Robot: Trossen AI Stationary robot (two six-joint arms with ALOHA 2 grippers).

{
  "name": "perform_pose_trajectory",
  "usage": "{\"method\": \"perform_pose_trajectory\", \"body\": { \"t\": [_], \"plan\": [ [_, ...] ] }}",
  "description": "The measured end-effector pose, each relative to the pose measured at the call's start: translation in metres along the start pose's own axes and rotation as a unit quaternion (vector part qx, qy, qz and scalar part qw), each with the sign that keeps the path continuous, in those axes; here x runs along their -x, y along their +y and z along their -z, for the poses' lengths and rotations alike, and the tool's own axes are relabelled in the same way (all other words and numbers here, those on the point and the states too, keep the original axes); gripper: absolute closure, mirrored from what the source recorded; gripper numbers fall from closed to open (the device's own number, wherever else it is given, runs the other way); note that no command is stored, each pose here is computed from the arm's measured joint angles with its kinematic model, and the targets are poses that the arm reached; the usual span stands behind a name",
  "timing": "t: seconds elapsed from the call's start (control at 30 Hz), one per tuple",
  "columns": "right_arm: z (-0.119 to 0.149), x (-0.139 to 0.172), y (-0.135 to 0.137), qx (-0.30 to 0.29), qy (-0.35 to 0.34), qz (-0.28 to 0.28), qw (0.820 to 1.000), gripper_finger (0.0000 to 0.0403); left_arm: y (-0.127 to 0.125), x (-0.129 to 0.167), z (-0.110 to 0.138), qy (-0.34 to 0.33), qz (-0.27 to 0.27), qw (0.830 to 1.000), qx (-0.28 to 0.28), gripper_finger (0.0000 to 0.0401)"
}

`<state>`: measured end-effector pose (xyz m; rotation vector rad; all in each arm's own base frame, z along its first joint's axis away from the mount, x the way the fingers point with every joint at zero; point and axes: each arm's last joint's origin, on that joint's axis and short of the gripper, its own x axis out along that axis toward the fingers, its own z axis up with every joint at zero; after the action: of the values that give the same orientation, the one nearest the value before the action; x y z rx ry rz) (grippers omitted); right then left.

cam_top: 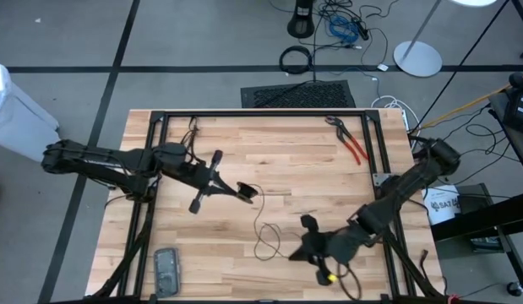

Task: Coil cords
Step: Coil the black wire onto the spool

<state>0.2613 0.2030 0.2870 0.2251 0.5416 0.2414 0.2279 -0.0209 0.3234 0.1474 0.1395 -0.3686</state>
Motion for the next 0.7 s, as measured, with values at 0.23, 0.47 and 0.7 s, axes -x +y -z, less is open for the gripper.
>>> {"method": "perform_pose_trajectory", "body": {
  "t": [0.23,0.47,0.7],
  "plan": [
    [-0.014,0.028,0.034,-0.003,0.038,-0.020,0.999,0.0403,0.001,0.015,-0.009,-0.013,-0.065,0.998,-0.007,0.0399],
    [-0.034,0.064,0.065,0.027,0.026,-0.013,0.999,0.0403,-0.003,0.030,-0.016,-0.032,-0.068,0.997,-0.007,0.0399],
    [-0.058,0.092,0.082,0.067,-0.022,-0.021,0.997,0.0403,-0.004,0.030,-0.011,-0.005,-0.064,0.998,0.009,0.0399]
  ]
}}
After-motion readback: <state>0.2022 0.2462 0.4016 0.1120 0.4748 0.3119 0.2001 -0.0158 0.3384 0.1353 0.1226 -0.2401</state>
